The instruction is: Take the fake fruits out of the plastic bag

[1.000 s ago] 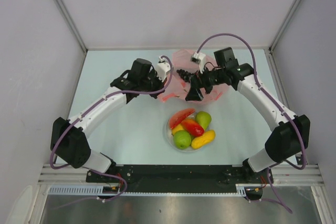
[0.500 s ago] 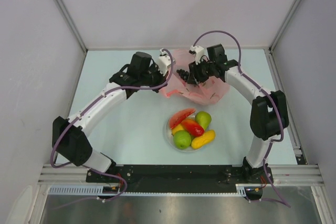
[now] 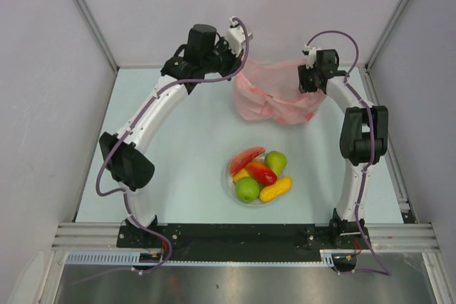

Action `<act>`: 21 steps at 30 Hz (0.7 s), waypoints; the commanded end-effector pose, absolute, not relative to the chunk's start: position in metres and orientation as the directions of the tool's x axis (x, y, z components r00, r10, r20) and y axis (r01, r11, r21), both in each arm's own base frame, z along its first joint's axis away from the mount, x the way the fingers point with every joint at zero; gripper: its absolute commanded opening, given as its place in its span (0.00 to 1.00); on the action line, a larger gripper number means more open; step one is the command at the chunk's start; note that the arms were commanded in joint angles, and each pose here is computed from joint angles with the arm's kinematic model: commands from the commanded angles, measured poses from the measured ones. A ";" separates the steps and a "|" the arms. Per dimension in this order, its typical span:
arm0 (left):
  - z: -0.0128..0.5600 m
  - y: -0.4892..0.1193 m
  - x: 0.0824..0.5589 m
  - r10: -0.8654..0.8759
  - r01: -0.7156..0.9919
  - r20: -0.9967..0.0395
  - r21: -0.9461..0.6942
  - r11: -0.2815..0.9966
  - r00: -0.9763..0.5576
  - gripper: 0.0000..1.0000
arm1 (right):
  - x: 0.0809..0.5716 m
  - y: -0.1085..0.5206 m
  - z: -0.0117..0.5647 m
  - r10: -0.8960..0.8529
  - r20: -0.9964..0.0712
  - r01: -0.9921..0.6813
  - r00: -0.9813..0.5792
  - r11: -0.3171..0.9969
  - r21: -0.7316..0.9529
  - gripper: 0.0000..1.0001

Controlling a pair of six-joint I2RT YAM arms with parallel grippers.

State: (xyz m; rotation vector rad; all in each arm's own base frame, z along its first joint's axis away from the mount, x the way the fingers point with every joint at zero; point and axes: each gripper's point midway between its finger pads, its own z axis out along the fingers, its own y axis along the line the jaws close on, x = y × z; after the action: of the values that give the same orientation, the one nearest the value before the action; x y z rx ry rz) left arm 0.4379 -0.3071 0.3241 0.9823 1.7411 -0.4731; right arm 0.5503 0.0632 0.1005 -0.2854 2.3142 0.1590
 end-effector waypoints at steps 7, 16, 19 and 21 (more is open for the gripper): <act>0.361 -0.302 0.372 0.314 0.888 -0.948 0.182 0.423 0.045 0.00 | 0.522 0.050 0.186 -0.236 -0.835 -0.197 -0.496 0.968 -0.156 0.55; 0.235 -0.294 0.315 0.411 0.910 -0.880 -0.054 0.411 -0.238 0.00 | 0.418 0.100 0.132 -0.295 -0.767 -0.474 -0.569 0.880 0.013 0.74; 0.241 -0.295 0.321 0.423 0.914 -0.881 -0.028 0.405 -0.214 0.01 | 0.423 0.119 0.144 -0.351 -0.781 -0.546 -0.517 0.838 -0.015 0.72; 0.247 -0.298 0.324 0.419 0.916 -0.884 -0.026 0.399 -0.208 0.00 | 0.424 0.131 0.144 -0.410 -0.776 -0.597 -0.479 0.800 -0.054 0.71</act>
State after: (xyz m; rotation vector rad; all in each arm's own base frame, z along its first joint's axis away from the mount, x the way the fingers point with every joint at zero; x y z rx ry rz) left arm 0.3126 -0.2870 0.2095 1.1809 1.9103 -0.7132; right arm 0.4107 0.0972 0.1080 -0.5611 2.3007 0.2404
